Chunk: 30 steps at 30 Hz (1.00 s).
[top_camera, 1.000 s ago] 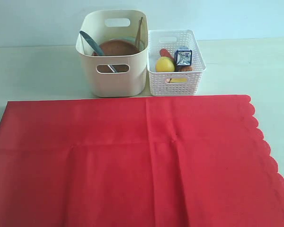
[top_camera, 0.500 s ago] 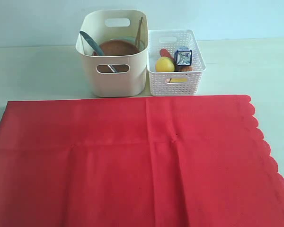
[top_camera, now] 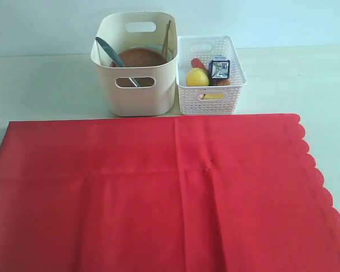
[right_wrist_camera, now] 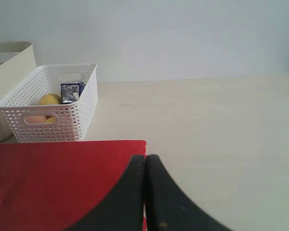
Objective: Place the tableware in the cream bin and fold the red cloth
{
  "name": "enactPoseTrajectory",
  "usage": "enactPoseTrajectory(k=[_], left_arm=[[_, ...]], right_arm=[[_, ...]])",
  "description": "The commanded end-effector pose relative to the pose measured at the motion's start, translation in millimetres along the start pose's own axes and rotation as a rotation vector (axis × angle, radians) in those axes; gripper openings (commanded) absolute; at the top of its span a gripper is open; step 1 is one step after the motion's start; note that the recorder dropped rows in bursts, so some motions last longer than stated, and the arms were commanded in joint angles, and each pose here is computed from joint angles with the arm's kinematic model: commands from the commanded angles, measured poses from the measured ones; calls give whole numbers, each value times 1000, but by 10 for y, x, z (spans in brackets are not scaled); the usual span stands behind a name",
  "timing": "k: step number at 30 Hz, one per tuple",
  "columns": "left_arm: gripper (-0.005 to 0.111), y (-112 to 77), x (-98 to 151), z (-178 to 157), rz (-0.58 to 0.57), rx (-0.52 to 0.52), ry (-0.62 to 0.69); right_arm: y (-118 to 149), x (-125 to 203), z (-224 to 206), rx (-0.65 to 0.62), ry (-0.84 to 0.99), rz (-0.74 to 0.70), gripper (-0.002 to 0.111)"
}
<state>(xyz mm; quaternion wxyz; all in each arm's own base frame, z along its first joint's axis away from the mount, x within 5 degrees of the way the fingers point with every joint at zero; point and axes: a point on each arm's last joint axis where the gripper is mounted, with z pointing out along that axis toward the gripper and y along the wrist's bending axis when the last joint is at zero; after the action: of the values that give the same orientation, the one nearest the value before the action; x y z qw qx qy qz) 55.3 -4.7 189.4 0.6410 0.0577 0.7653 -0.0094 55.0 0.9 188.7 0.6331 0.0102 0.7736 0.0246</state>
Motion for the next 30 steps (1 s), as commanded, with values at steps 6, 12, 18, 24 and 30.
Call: enactPoseTrajectory(k=[6, 12, 18, 24, 30], left_arm=[[3, -1, -5, -4, 0, 3, -10], [3, -1, -5, -4, 0, 3, -10], [3, -1, -5, -4, 0, 3, -10], [3, 5, -258, -44, -307, 39, -272], [3, 7, -386, 296, -324, 11, 27]], right_arm=[[-4, 5, -1, 6, -10, -8, 0], [-4, 5, -1, 6, -10, -8, 0], [-4, 5, -1, 6, -10, -8, 0], [-4, 5, -1, 6, -10, -8, 0], [-1, -20, -2, 3, -37, -10, 0]])
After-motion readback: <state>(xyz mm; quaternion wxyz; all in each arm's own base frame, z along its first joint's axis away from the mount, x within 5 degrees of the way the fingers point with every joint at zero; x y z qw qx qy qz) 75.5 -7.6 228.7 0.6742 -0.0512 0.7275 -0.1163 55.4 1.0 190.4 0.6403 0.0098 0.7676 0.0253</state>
